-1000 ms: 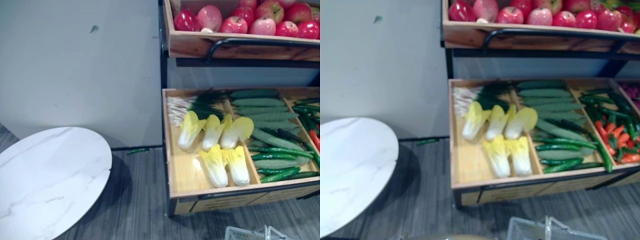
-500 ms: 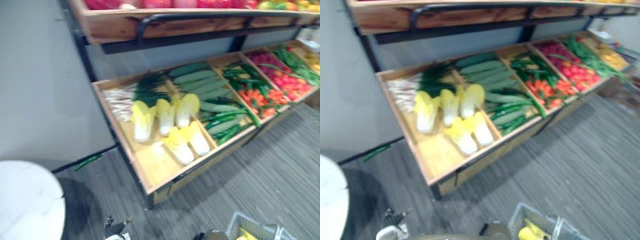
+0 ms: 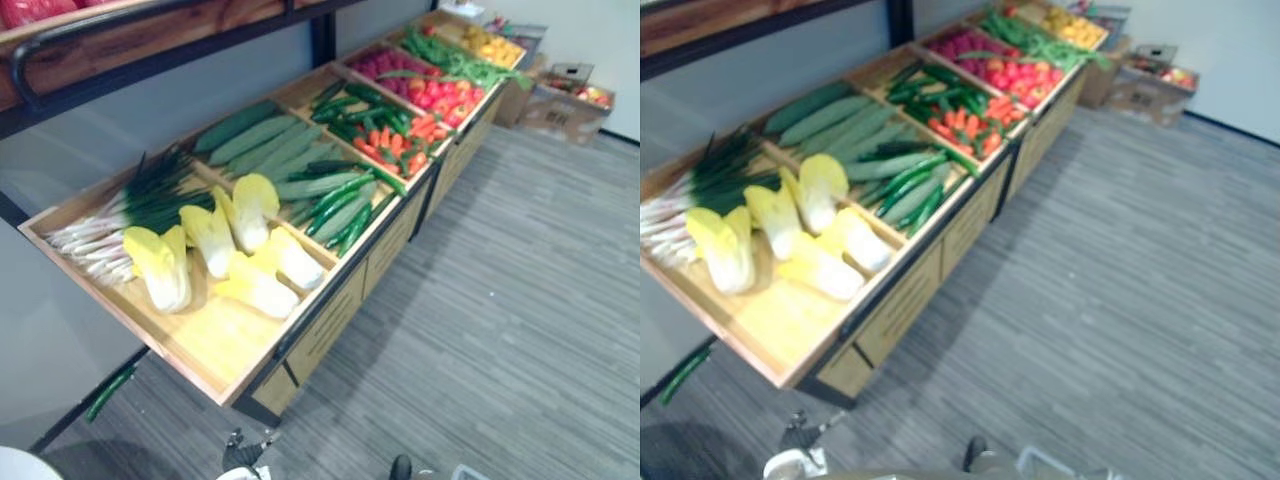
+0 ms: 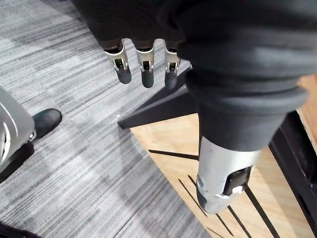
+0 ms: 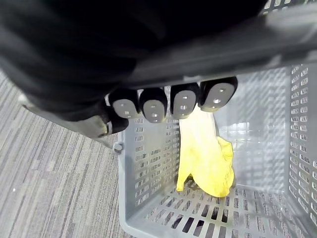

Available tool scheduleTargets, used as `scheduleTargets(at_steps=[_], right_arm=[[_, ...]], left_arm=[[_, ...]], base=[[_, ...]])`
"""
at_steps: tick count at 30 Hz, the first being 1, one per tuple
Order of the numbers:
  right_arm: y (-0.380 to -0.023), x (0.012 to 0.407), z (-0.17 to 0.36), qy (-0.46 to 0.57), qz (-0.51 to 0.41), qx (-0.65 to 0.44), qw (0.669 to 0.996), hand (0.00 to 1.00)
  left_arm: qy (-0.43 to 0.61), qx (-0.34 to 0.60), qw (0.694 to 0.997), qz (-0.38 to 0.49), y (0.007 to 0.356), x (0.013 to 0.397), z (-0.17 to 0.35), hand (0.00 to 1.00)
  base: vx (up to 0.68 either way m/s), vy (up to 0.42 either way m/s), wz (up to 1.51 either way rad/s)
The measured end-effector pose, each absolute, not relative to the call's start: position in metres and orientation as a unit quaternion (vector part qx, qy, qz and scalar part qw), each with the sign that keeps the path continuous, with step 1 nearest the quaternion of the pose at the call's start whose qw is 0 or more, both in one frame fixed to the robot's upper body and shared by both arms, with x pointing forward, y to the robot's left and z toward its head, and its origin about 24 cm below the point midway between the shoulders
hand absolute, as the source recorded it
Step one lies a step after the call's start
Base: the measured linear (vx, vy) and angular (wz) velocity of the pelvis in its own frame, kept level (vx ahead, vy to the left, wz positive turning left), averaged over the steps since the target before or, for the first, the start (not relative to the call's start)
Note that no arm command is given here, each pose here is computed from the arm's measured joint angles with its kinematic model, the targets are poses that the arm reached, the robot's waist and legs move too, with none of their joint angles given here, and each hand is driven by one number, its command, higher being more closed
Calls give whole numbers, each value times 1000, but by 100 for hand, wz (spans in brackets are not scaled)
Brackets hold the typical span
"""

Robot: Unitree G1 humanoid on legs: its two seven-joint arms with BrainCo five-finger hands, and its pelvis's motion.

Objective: Pick vegetable in the basket

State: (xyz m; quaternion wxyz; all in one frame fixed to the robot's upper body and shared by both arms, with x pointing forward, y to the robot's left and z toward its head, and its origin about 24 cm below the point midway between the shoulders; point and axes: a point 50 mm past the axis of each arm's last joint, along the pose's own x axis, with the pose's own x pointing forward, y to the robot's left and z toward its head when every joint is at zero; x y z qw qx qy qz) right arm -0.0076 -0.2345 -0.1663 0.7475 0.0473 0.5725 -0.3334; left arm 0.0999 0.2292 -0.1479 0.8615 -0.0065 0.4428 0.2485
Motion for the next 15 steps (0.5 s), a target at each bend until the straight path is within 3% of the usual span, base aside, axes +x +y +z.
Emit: scheduleTargets(at_steps=[4, 11, 15], right_arm=[[-242, 10, -164, 558, -302, 18, 772, 100], [-271, 43, -152, 512, -281, -40, 811, 100], [-254, 29, -158, 534, -269, -27, 801, 100]], left_arm=[[464, -24, 844, 268, 227, 80, -154, 0], [469, -38, 847, 247, 203, 81, -158, 0], [466, -33, 847, 252, 210, 80, -157, 0]], base=[[-141, -121, -93], [-78, 55, -104], [63, 70, -22]])
